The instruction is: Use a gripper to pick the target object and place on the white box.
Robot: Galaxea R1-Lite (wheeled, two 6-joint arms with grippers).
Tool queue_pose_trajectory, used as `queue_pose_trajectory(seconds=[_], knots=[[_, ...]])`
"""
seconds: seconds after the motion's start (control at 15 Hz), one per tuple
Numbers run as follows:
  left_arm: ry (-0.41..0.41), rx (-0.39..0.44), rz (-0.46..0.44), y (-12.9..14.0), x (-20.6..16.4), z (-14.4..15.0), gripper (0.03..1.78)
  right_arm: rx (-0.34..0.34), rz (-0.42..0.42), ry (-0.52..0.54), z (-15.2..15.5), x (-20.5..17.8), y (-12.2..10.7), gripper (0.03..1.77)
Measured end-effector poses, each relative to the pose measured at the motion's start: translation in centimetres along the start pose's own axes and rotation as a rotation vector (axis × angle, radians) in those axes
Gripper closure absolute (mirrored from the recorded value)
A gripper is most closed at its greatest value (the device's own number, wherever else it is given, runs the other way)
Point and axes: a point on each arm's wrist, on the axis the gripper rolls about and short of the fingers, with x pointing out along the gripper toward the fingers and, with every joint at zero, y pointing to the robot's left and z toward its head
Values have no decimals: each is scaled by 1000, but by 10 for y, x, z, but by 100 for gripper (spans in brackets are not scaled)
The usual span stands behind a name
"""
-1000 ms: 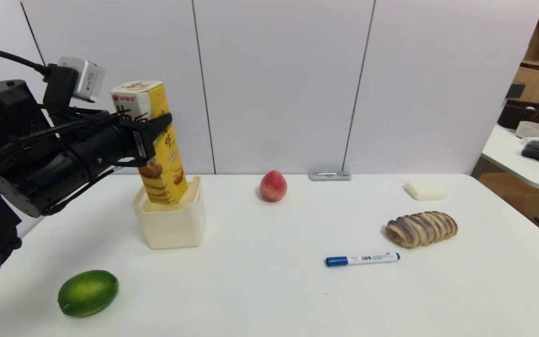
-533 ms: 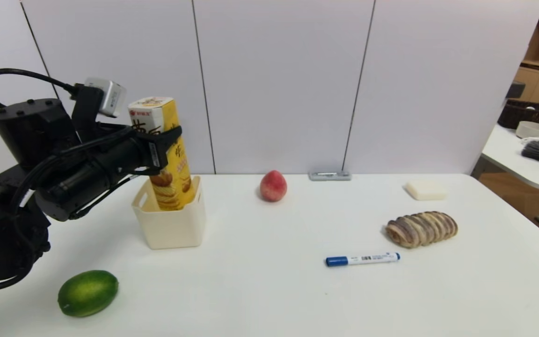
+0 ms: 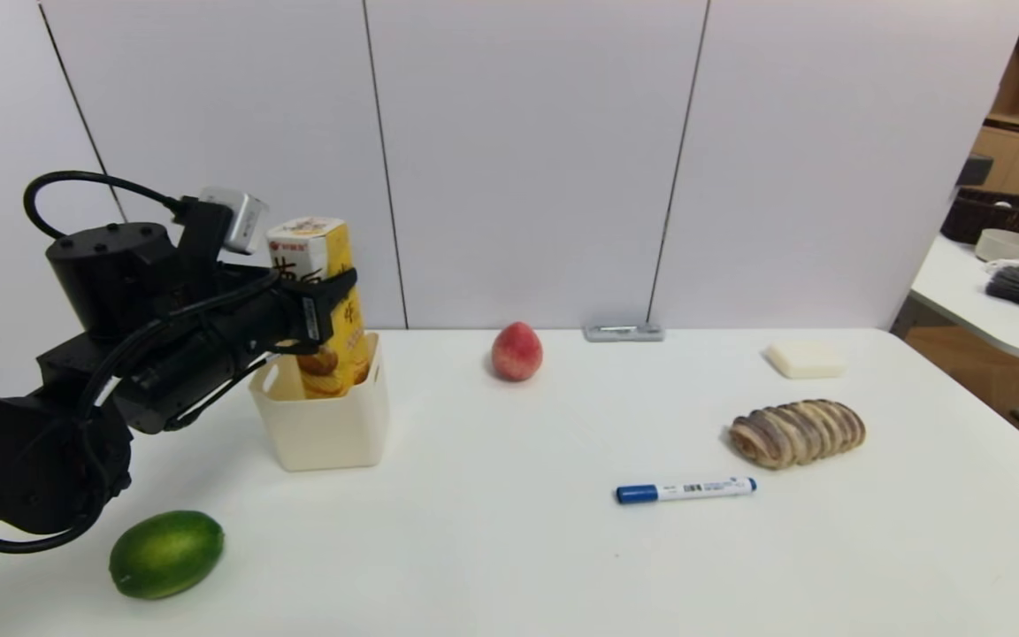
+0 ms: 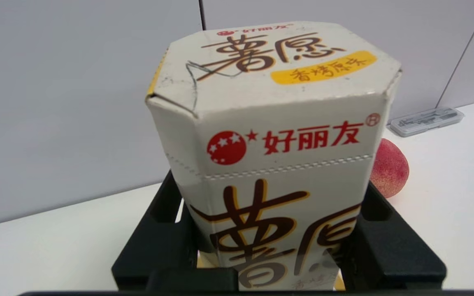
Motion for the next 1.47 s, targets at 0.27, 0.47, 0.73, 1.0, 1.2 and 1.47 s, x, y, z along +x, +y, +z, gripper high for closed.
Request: queue_pose_trajectory(seconds=[0.27, 0.47, 0.73, 1.0, 1.2, 1.47], knots=[[12, -5, 4, 1, 2, -4, 61, -1, 0, 0, 0, 0, 0, 10], [12, -5, 7, 2, 1, -4, 45, 0, 0, 0, 0, 0, 0, 10], [-38, -3, 24, 3, -8, 14, 31, 0, 0, 0, 0, 0, 0, 10], [-103, -2, 54, 3, -39, 42, 23, 0, 0, 0, 0, 0, 0, 10], [-130, 1, 117, 8, -72, 62, 19, 0, 0, 0, 0, 0, 0, 10], [-119, 12, 201, 16, -136, 73, 16, 0, 0, 0, 0, 0, 0, 10]])
